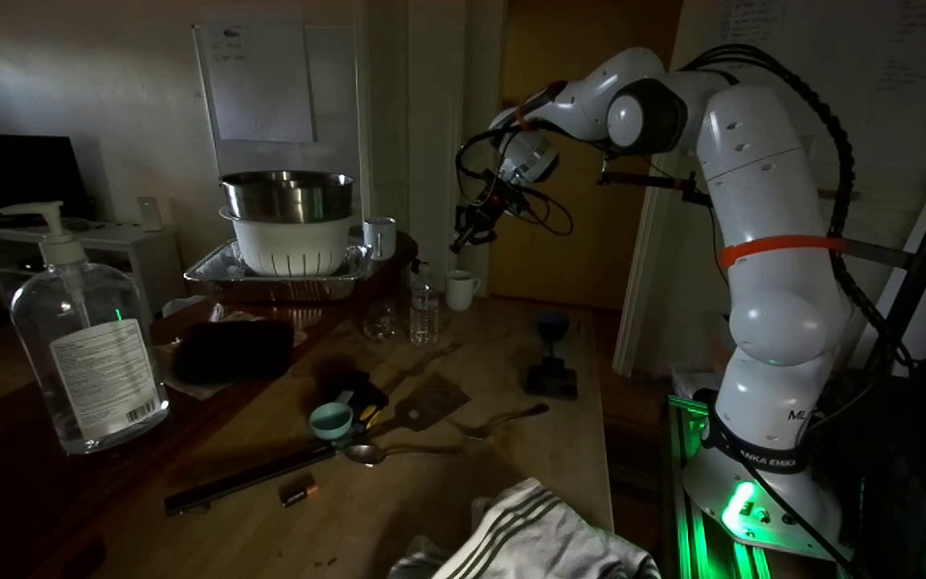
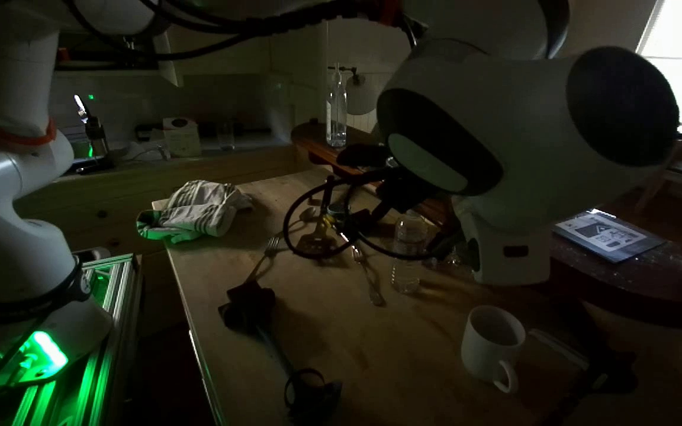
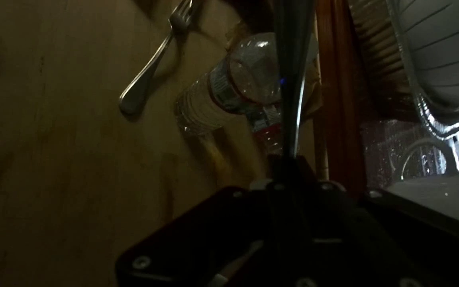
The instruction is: Put one spoon in the cup
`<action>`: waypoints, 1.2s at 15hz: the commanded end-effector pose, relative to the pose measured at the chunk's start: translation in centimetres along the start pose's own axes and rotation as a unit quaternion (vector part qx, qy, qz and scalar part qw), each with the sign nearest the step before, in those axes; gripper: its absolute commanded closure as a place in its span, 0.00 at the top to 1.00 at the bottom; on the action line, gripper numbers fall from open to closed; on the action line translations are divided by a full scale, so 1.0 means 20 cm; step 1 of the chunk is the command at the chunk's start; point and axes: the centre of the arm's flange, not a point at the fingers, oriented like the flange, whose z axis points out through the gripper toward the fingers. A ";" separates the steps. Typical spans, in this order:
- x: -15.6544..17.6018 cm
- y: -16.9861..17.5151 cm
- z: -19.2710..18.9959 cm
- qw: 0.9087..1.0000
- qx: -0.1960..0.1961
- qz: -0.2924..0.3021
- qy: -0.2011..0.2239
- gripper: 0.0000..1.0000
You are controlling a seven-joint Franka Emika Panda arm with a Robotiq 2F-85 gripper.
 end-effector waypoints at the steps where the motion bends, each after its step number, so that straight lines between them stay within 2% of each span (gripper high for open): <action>1: 0.21 -0.08 0.03 0.999 0.019 0.048 0.005 0.02; 7: 0.40 -0.09 0.11 0.991 0.043 0.129 -0.011 0.02; 13: 0.56 -0.02 0.12 0.975 0.059 0.212 -0.023 0.02; 18: 0.63 0.06 0.11 0.961 0.080 0.261 -0.051 0.02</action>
